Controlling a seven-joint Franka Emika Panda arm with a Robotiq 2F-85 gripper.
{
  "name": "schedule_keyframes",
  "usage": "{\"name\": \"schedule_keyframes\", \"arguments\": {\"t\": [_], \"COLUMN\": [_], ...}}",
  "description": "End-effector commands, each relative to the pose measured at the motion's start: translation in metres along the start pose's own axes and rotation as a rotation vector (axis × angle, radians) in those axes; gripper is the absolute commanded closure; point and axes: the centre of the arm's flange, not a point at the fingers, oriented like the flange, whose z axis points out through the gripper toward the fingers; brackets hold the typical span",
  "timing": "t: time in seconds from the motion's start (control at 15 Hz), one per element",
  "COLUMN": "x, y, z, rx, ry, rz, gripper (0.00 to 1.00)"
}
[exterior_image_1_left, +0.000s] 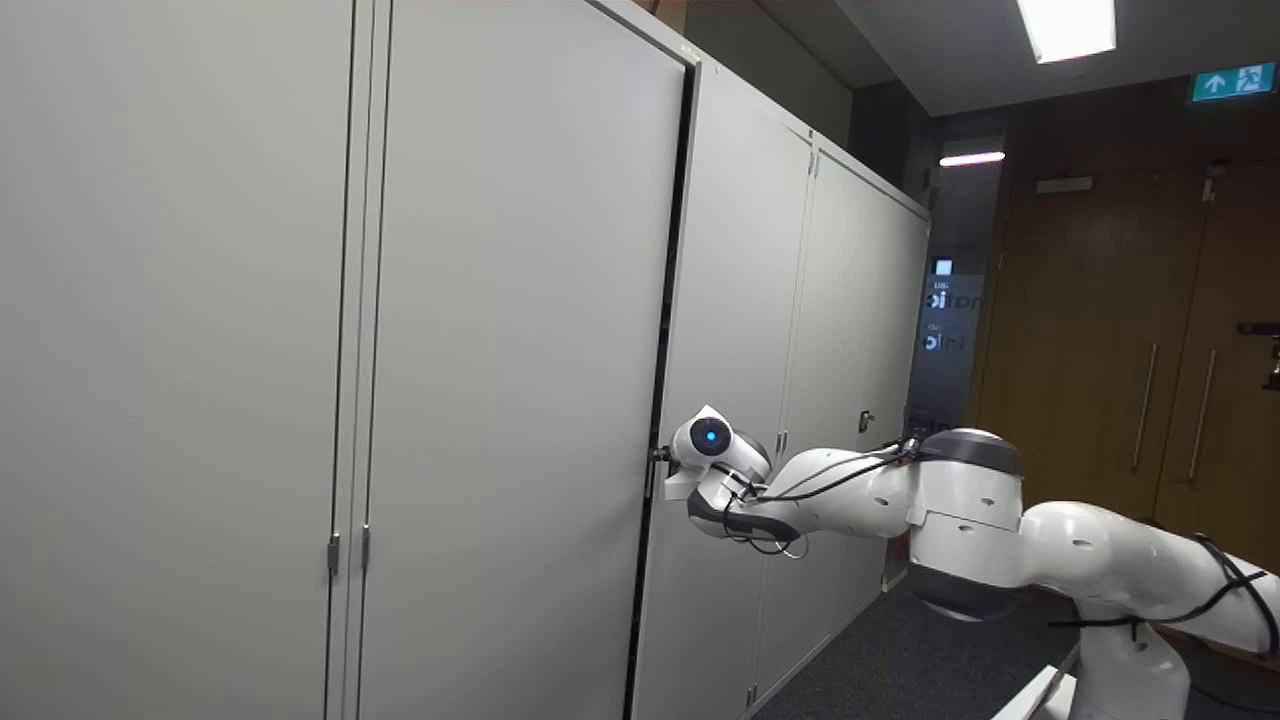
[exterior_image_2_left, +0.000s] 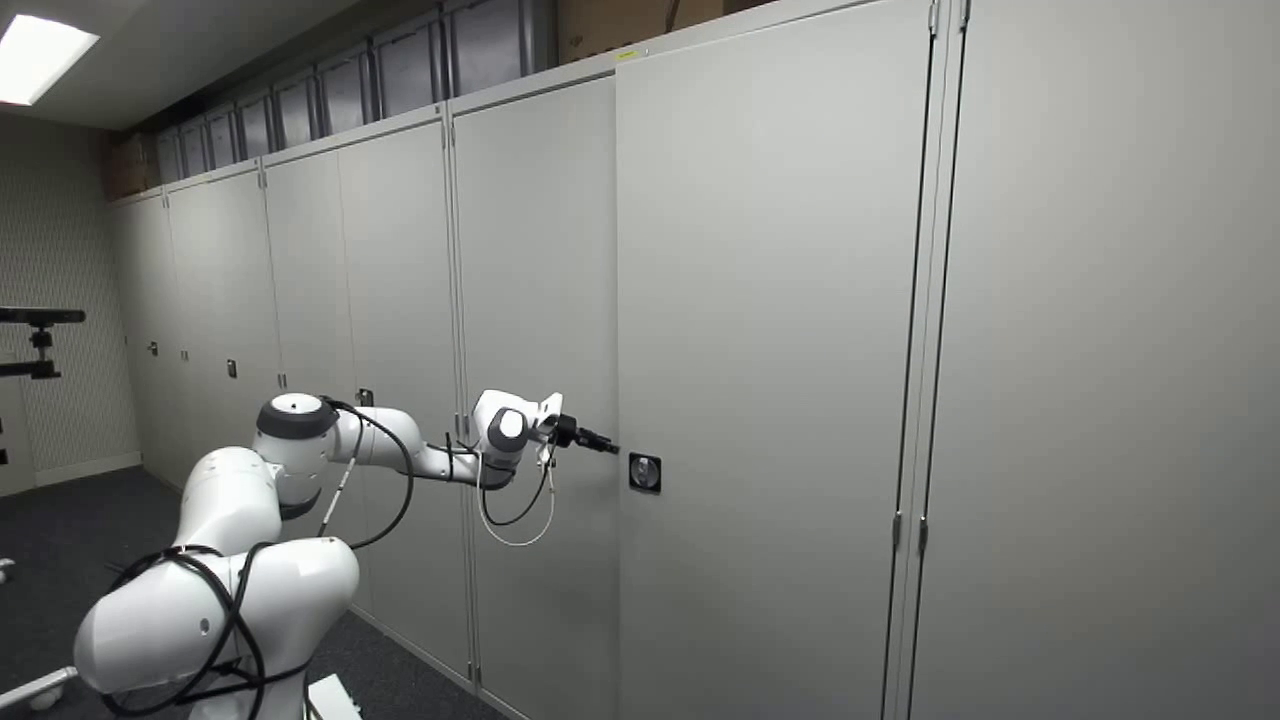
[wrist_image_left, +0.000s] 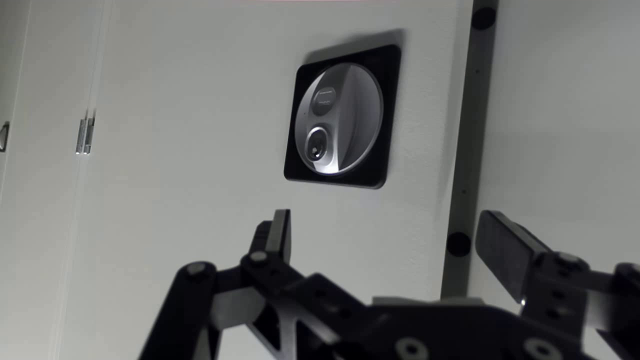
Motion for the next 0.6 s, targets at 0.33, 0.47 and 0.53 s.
{"name": "schedule_keyframes", "arguments": {"t": [0.33,0.47,0.53], "x": [0.01,0.01,0.011], "y": [-0.024,-0.028,-0.03], "z": [0.01,0.01,0.011], "rx": [-0.092,-0.097,-0.097], "ry": [0.035,0.046,0.055], "rz": [0.117,0.134,0.143], "gripper": [0.0,0.0,0.0]}}
